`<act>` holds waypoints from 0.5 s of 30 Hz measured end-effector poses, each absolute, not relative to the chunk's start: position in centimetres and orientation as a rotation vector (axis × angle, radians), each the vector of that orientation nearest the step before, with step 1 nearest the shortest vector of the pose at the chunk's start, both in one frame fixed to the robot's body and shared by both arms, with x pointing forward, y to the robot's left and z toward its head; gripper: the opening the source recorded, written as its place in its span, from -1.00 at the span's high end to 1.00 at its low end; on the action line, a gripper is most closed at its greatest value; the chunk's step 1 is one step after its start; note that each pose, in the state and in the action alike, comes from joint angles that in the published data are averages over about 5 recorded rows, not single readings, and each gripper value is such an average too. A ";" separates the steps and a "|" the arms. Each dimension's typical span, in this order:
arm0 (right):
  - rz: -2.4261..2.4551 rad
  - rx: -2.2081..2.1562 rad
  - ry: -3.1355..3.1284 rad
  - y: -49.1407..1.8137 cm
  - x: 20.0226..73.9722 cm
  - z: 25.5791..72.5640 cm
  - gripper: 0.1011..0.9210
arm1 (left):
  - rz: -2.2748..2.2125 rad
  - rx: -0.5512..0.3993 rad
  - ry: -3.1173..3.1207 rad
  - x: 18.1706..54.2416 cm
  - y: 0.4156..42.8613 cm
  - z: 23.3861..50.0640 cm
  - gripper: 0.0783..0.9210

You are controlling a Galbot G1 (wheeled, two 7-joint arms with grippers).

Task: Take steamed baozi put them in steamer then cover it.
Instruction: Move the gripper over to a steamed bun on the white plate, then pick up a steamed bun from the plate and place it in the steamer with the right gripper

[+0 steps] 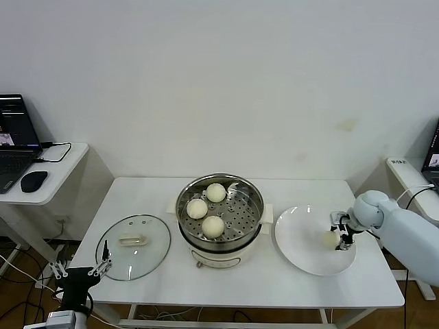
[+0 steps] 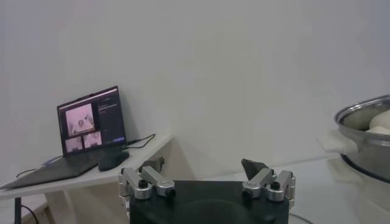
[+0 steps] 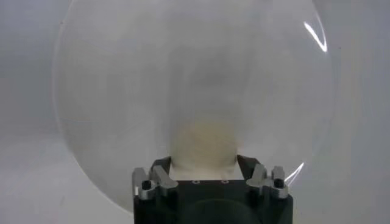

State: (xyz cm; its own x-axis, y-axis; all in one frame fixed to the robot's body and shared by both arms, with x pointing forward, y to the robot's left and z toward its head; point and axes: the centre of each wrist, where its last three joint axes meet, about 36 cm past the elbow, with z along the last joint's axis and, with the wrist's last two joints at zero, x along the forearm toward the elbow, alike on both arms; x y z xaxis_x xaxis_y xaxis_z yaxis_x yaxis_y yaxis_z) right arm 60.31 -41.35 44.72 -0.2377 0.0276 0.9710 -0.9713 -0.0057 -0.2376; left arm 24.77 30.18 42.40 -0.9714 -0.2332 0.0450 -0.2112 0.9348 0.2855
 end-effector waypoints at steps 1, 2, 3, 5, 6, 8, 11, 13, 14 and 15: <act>1.398 1.067 -1.362 -41.3 60.3 44.7 -0.23 | -0.431 0.346 -3.014 24.8 30.2 42.4 -0.77; 1.398 1.068 -1.363 -41.3 60.4 44.8 -0.22 | -0.431 0.346 -3.015 24.8 30.1 42.5 -0.77; 1.398 1.069 -1.365 -41.3 60.4 44.8 -0.20 | -0.432 0.346 -3.017 24.8 30.1 42.5 -0.77; 1.397 1.070 -1.367 -41.3 60.4 45.0 -0.17 | -0.432 0.346 -3.019 24.8 30.1 42.6 -0.77; 1.397 1.071 -1.368 -41.3 60.4 45.1 -0.15 | -0.432 0.346 -3.019 24.8 30.1 42.6 -0.77; 1.398 1.069 -1.370 -41.4 60.4 45.4 -0.11 | -0.432 0.346 -3.020 24.8 30.1 42.6 -0.77; 1.399 1.066 -1.375 -41.5 60.5 45.9 -0.08 | -0.432 0.345 -3.023 24.8 30.1 42.7 -0.77; 1.401 1.064 -1.379 -41.5 60.5 46.4 -0.08 | -0.434 0.344 -3.025 24.9 30.1 42.8 -0.77; 1.402 1.063 -1.382 -41.5 60.6 46.8 -0.08 | -0.435 0.343 -3.026 24.9 30.1 42.8 -0.77; 1.404 1.063 -1.385 -41.5 60.6 47.1 -0.08 | -0.436 0.342 -3.027 24.9 30.1 42.8 -0.77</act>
